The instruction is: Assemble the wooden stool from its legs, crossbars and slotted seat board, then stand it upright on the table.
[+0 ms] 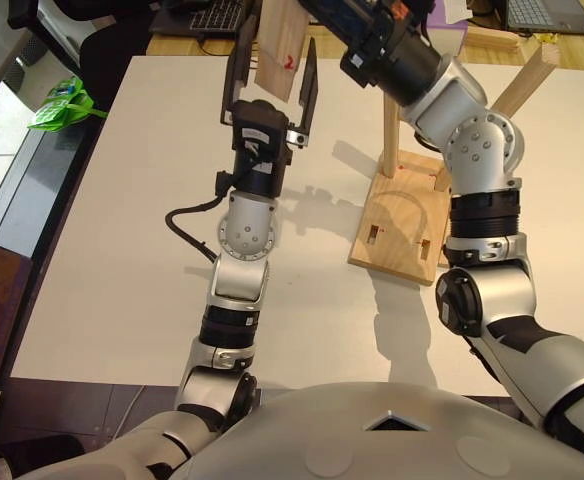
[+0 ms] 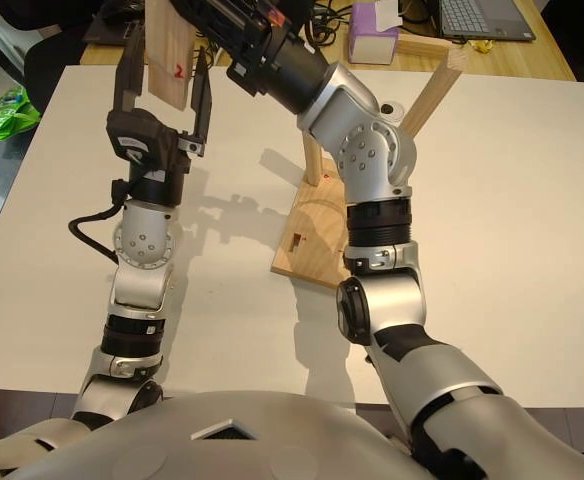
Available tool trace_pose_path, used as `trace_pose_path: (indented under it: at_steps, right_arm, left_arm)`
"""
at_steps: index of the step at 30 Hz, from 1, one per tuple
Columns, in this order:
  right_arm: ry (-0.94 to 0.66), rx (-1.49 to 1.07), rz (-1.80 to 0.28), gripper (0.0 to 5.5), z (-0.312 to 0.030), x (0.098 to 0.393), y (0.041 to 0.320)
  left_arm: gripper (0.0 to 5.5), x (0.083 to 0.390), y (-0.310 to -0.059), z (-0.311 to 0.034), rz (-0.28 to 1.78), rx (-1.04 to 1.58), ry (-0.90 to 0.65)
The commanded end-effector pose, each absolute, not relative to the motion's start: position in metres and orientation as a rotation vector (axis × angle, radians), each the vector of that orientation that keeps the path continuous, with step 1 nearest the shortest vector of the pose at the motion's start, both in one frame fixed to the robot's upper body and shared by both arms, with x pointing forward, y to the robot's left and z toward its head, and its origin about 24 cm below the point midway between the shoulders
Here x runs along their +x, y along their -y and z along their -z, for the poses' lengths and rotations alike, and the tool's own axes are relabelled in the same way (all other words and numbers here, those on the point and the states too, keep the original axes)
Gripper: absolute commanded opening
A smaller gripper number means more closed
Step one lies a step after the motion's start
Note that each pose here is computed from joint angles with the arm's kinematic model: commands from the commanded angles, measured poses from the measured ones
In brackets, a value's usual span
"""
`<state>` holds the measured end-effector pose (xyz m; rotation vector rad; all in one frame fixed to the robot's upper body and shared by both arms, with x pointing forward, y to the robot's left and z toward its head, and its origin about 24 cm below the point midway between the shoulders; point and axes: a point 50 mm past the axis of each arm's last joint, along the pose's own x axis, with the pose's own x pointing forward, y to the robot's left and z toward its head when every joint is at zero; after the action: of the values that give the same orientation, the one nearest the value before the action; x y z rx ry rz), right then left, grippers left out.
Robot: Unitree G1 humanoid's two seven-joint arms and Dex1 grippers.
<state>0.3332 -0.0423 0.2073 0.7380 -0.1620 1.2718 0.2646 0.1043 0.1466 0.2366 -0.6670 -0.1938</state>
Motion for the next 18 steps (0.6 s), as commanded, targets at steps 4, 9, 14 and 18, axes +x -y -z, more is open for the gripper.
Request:
trace_pose_path:
  at_steps: [4,9,14,18]
  right_arm:
    - [0.291,0.704,-1.172,1.02,-0.224,0.336,0.066]
    - [0.360,0.559,-1.131,1.02,-0.244,0.332,0.115]
    - [0.290,0.440,-1.241,1.02,-0.243,0.312,0.129]
    - [0.211,0.391,-1.344,1.02,-0.236,0.296,0.126]
  left_arm:
    - [4.19,0.254,-0.136,-0.139,0.318,0.257,0.598]
    - [4.37,0.258,-0.220,-0.135,0.549,0.247,0.304]
    - [4.37,0.279,-0.280,-0.199,0.772,-0.048,0.236]
    - [4.37,0.311,-0.292,-0.257,0.894,-0.075,0.274]
